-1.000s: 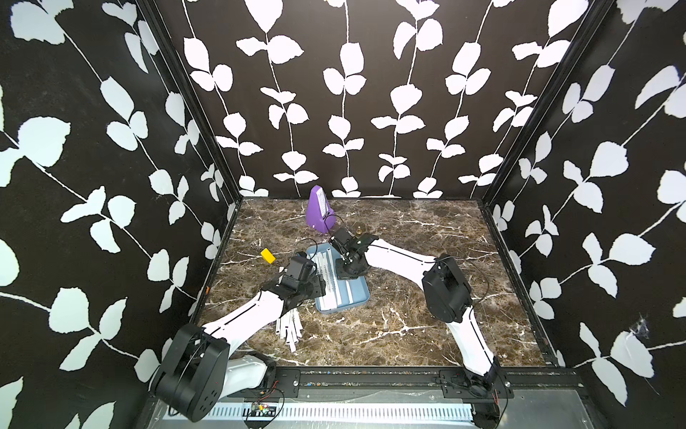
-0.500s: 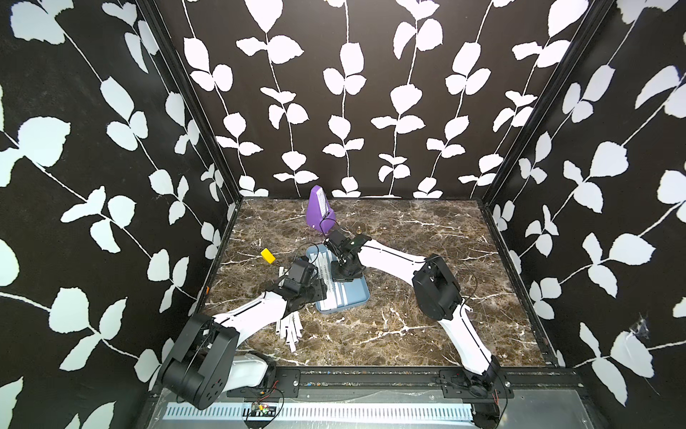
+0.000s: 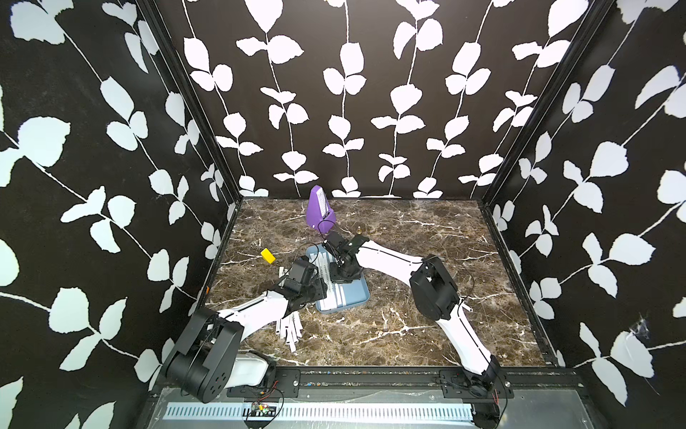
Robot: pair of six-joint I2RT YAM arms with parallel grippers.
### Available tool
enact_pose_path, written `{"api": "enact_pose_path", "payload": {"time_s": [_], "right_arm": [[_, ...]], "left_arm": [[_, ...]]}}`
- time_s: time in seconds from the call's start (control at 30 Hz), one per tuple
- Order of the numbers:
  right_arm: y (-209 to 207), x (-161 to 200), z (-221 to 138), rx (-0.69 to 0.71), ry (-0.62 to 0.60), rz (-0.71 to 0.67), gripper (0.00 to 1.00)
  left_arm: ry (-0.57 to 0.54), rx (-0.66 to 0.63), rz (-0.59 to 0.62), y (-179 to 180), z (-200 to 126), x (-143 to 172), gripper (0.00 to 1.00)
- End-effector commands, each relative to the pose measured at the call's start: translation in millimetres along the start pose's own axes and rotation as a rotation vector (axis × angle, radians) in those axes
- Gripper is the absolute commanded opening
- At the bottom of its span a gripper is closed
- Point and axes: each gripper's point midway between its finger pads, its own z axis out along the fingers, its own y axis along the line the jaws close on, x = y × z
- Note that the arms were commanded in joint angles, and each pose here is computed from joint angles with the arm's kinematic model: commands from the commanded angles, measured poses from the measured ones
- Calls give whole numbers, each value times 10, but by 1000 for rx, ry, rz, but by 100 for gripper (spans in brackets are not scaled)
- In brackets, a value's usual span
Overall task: Put the straws into the storage box
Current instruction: Place the straw in the storage box.
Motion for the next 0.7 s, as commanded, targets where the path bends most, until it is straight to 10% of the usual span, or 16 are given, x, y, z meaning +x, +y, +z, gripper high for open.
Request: {"api": "enact_pose_path", "payload": {"time_s": [0.0, 0.67], "right_arm": [[93, -48, -49, -11, -21, 6, 15], [151, -195, -523, -30, -77, -66, 26]], "left_arm": [[-6, 28, -1, -35, 1, -9, 53], [-31, 24, 11, -63, -100, -90, 51]]}}
